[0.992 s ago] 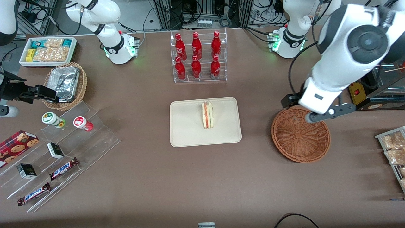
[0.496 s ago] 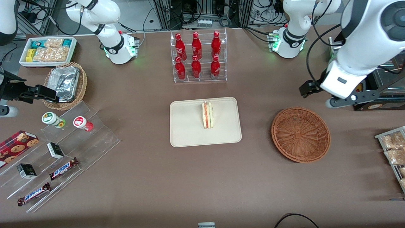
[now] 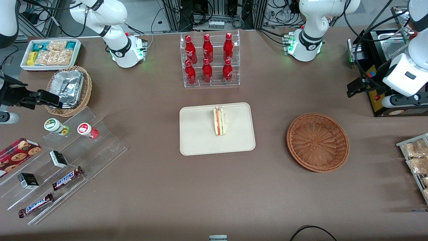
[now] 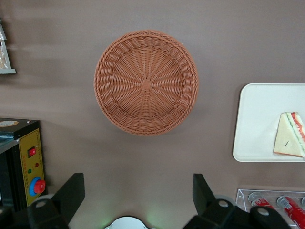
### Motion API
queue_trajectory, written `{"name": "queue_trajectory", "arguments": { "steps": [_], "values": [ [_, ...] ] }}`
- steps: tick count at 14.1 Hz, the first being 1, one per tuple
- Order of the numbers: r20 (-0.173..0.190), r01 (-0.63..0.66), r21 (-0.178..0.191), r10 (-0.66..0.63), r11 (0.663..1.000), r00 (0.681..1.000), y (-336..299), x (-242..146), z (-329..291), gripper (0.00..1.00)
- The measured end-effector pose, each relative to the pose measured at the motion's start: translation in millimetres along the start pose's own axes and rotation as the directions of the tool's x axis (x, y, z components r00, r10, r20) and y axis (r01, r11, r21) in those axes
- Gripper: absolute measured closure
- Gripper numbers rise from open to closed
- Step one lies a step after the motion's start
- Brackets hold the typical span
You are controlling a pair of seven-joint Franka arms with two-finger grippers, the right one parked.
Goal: Place sandwich from basket to tray
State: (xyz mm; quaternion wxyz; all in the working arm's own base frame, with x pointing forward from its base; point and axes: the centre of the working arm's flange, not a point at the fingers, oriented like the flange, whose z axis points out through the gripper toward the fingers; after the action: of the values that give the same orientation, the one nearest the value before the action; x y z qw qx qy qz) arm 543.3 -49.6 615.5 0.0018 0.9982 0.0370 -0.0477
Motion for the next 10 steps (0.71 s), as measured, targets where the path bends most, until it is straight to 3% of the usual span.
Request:
{"name": "queue_trajectory", "arguments": {
  "steps": [6,10],
  "values": [
    [-0.04,-0.016,-0.008,0.016,1.0,0.999,-15.0,6.0,-14.6,0.0],
    [-0.042,0.008,-0.011,-0.009,1.0,0.999,-44.5,8.9,-16.3,0.0]
  ]
}}
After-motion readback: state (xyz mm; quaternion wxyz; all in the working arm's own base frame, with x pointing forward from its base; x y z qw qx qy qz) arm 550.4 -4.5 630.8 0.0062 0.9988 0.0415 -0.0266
